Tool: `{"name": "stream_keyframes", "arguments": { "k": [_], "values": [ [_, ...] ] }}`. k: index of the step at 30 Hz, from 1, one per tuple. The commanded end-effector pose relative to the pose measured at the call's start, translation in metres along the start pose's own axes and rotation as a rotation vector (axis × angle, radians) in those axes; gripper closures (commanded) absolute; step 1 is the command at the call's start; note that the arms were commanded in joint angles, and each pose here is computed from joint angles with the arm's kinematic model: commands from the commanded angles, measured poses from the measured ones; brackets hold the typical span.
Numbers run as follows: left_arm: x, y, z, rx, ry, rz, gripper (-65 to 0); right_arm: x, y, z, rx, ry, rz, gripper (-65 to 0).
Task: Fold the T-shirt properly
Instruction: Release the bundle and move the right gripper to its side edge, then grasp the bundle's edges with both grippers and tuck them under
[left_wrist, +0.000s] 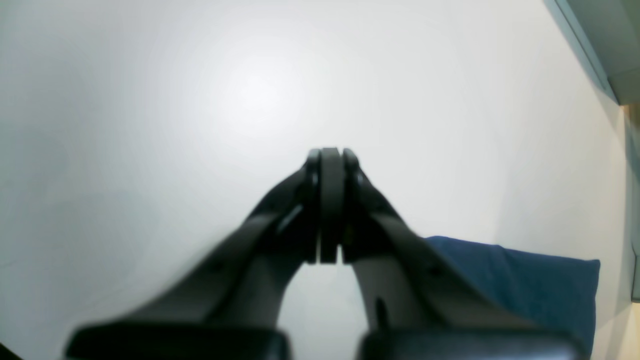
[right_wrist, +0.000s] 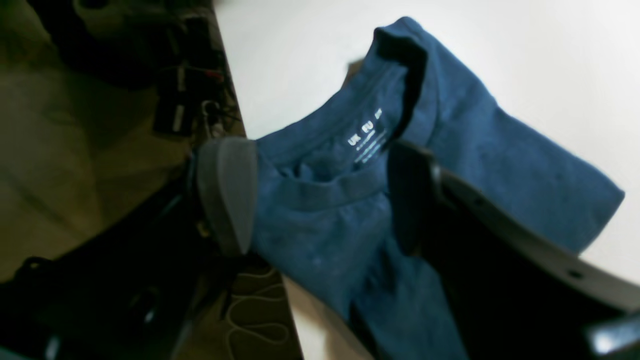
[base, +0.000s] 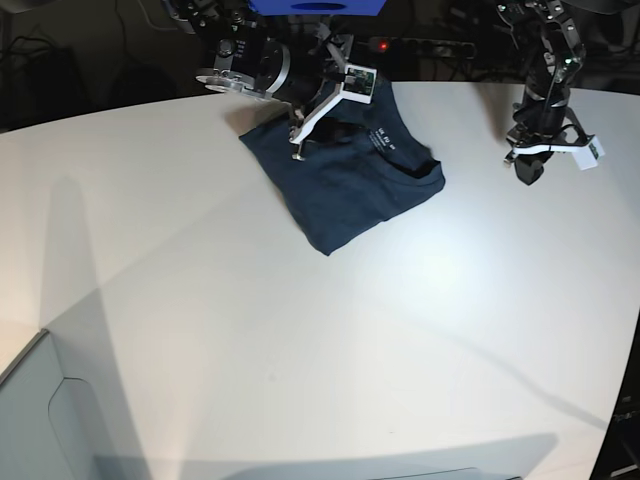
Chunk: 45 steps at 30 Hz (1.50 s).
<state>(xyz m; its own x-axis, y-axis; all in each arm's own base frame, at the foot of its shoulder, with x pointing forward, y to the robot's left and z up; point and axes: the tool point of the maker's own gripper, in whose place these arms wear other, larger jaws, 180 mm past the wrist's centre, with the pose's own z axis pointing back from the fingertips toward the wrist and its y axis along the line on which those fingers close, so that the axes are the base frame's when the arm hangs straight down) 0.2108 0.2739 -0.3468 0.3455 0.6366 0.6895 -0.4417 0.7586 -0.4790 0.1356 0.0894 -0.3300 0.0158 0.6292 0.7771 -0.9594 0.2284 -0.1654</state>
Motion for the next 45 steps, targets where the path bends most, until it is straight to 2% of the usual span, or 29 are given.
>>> {"name": "stream_keyframes", "arguments": {
  "k": [1, 4, 5, 9, 12, 16, 20, 23, 27, 31, 34, 40, 45],
  "values": [
    [0.010, -0.005, 0.003, -0.020, -0.032, -0.017, 0.0, 0.011, -0.014, 0.003, -0.033, -0.046, -0.006, -39.2],
    [0.008, -0.004, 0.004, -0.016, -0.027, -0.012, 0.0, 0.001, -0.041, 0.002, -0.109, -0.028, -0.067, -39.2],
    [0.007, -0.004, 0.004, -0.013, -0.027, -0.009, -2.0, -0.001, -0.053, 0.003, -0.140, -0.027, -0.082, -39.2],
    [0.007, -0.004, 0.010, -0.014, -0.010, -0.022, -19.4, -0.009, -0.083, 0.007, -0.210, -0.010, -0.098, -39.5],
    [0.021, -0.011, 0.020, -0.022, -0.034, -0.046, -26.2, -0.018, -0.105, 0.016, -0.271, 0.006, -0.107, -39.5],
    [0.028, -0.025, 0.034, -0.043, -0.045, -0.058, -26.8, -0.029, -0.132, 0.026, -0.338, 0.026, -0.123, -39.6],
    [0.001, -0.041, 0.039, -0.104, 0.023, 0.093, -26.8, -0.041, -0.152, 0.041, -0.405, 0.047, -0.146, -39.6],
    [-0.035, -0.050, 0.045, -0.120, 0.110, 0.206, -26.8, -0.047, -0.166, 0.051, -0.450, 0.057, -0.155, -39.6],
    [-0.061, -0.059, 0.049, -0.136, 0.196, 0.220, -26.8, -0.054, -0.177, 0.061, -0.492, 0.070, -0.171, -39.6],
    [-0.086, -0.070, 0.055, -0.159, 0.274, 0.227, -26.8, -0.056, -0.177, 0.062, -0.493, 0.076, -0.169, -39.6],
    [-0.101, -0.064, 0.052, -0.144, 0.315, 0.251, -26.9, -0.056, -0.177, 0.062, -0.492, 0.076, -0.169, -39.6],
    [-0.145, -0.051, 0.039, -0.108, 0.428, 0.323, -34.5, -0.058, -0.174, 0.061, -0.486, 0.080, -0.174, -39.6],
    [-0.156, -0.058, 0.034, -0.125, 0.460, 0.335, -35.0, -0.059, -0.173, 0.061, -0.485, 0.082, -0.174, -39.6]
  ]
}}
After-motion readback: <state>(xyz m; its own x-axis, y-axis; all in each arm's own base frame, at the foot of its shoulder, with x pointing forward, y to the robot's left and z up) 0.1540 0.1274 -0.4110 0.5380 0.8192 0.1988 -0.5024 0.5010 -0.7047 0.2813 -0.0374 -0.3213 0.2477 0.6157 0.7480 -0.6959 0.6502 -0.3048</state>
